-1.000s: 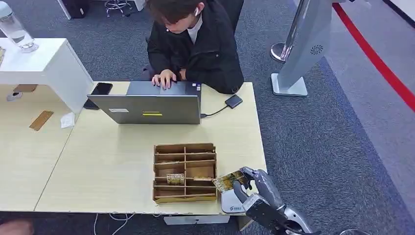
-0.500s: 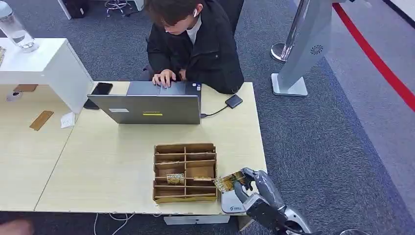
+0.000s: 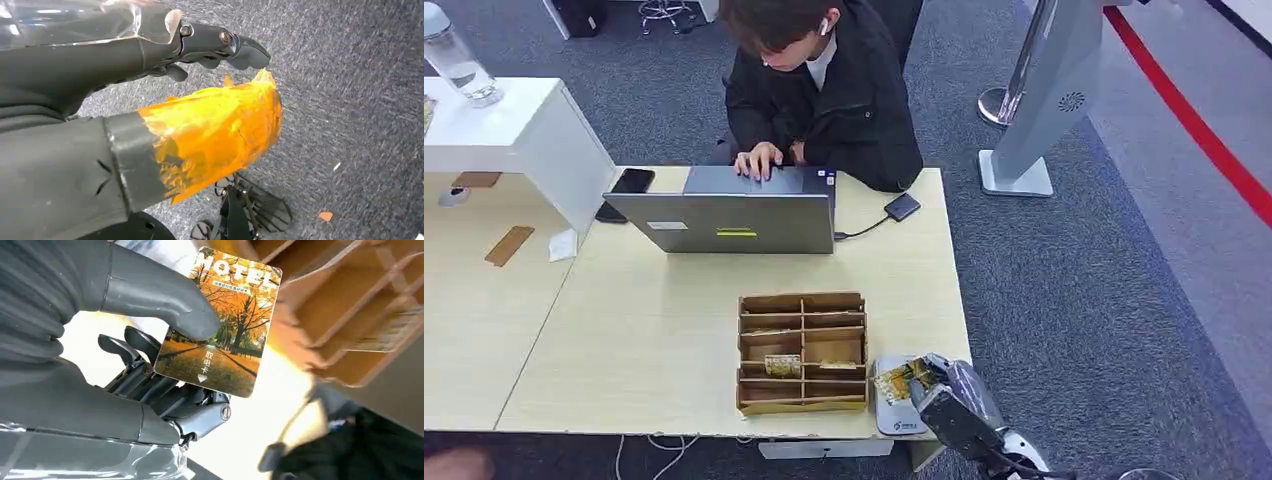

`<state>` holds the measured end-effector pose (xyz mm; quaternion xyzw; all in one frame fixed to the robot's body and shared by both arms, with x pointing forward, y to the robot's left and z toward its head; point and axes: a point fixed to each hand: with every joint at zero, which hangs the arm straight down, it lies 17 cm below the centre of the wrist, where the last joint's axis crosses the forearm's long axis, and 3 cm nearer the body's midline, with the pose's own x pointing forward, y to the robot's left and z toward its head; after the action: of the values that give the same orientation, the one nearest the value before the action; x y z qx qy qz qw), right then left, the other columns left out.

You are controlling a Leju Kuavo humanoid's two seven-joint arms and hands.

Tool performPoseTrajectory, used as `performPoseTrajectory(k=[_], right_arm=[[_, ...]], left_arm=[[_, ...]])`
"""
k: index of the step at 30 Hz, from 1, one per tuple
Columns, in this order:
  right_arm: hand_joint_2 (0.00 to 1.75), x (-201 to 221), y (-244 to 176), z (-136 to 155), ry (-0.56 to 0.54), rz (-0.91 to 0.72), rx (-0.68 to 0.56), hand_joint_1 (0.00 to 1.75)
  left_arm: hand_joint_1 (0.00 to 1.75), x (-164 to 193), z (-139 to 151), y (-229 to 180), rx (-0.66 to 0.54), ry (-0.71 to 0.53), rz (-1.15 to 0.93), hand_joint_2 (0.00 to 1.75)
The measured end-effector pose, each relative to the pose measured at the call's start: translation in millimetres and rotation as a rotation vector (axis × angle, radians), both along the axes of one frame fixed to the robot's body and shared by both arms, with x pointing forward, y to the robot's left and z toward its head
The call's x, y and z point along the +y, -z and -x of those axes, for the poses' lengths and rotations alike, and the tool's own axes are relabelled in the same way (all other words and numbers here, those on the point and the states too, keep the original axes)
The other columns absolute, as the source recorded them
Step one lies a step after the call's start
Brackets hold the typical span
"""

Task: Pass the card to the sensor for recognition and then transmit it.

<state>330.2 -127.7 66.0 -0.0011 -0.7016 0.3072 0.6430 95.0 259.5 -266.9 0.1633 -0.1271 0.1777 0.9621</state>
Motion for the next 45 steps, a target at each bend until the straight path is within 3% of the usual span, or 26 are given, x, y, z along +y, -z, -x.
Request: performPoseTrajectory(k=[22,45], right_arm=[[1.75,-12,44,0,0.037,0.121,0.068,1.75],[1.75,-19,63,-10,0.066,0.387,0.006,1.75]], left_arm=[[0.00,-1,3,0,0.007,-0.010,0.001,0.00],[0.00,-2,3,1,0.014,-0.004,0.006,0.00]])
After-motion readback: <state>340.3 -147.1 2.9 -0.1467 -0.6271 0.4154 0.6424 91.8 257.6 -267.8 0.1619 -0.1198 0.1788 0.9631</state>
